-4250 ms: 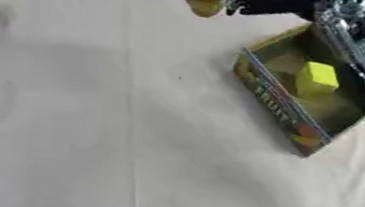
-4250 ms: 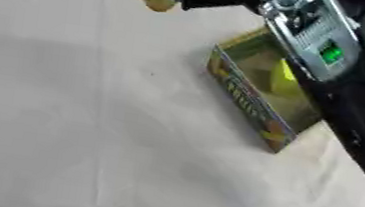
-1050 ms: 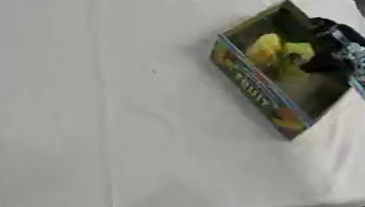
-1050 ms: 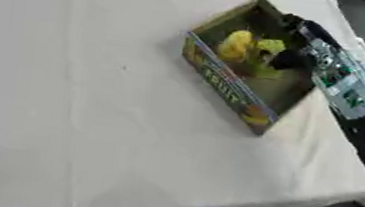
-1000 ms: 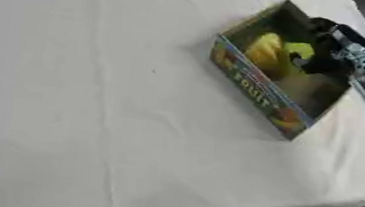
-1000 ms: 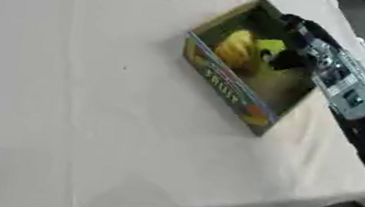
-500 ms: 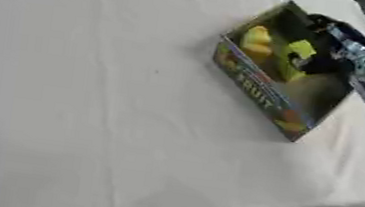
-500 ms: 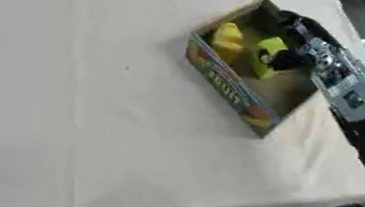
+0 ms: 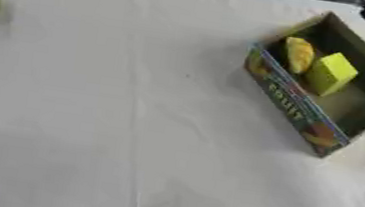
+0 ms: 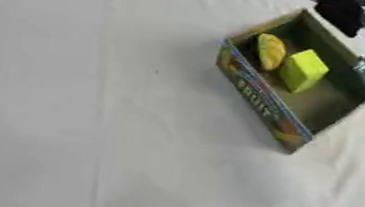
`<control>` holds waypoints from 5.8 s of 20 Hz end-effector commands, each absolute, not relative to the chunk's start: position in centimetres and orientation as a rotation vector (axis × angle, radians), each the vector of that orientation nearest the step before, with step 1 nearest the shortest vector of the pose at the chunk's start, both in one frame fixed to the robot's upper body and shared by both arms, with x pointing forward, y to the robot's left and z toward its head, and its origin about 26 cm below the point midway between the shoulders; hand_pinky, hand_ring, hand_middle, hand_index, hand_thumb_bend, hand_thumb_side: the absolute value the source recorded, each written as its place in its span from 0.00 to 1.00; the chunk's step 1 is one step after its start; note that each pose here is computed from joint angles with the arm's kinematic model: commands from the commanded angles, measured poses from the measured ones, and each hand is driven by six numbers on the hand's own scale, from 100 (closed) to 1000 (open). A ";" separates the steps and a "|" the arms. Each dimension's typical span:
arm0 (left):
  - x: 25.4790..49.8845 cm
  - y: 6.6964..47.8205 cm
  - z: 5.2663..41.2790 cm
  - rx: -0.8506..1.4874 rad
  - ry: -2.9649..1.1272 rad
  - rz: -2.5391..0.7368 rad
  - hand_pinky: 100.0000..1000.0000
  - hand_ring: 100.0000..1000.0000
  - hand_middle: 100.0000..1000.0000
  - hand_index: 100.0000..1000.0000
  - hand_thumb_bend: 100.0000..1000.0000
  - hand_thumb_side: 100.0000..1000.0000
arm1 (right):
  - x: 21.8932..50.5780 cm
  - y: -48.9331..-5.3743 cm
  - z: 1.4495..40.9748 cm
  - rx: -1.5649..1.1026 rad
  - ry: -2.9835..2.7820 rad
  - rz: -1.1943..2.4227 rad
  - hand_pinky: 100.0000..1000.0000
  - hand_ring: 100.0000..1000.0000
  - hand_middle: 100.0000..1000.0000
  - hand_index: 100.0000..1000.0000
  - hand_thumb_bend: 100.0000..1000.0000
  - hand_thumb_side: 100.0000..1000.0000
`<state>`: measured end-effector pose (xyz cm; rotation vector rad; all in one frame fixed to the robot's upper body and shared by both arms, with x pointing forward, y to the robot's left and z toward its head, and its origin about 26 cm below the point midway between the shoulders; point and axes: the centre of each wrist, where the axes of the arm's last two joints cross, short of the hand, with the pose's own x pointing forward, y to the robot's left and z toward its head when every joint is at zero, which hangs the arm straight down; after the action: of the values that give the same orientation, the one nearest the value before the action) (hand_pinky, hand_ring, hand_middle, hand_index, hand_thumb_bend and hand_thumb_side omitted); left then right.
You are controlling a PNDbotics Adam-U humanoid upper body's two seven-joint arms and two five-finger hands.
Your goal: Pick up the objects with one hand, pass them to the other hand, and then place them into the box on the other side of the table.
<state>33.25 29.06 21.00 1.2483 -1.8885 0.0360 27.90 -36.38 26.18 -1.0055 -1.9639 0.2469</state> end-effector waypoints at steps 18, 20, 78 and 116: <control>40.1 31.7 27.7 1.227 -1.604 -0.471 0.59 0.64 0.66 0.85 0.28 0.58 | 29.9 -33.3 28.1 -0.651 -2.108 0.309 0.91 0.71 0.66 0.89 0.00 0.42; 41.9 32.0 28.8 1.169 -1.510 -0.626 0.64 0.69 0.71 0.86 0.40 0.48 | 30.0 -33.2 28.0 -0.642 -2.105 0.310 0.91 0.70 0.66 0.89 0.00 0.43; 51.3 26.4 28.2 1.510 -1.025 -0.524 0.38 0.44 0.40 0.54 0.00 0.01 | 31.1 -32.1 27.5 -0.525 -2.074 0.311 0.91 0.66 0.61 0.87 0.00 0.54; 40.6 21.5 33.7 1.197 -1.605 -1.115 0.36 0.39 0.43 0.50 0.00 0.01 | 30.8 -33.0 27.0 -0.522 -2.048 0.274 0.92 0.66 0.63 0.87 0.00 0.54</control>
<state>41.72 21.34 31.94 1.1724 -1.5593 -1.1294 31.33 -32.76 25.69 -0.4935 -2.0146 0.2611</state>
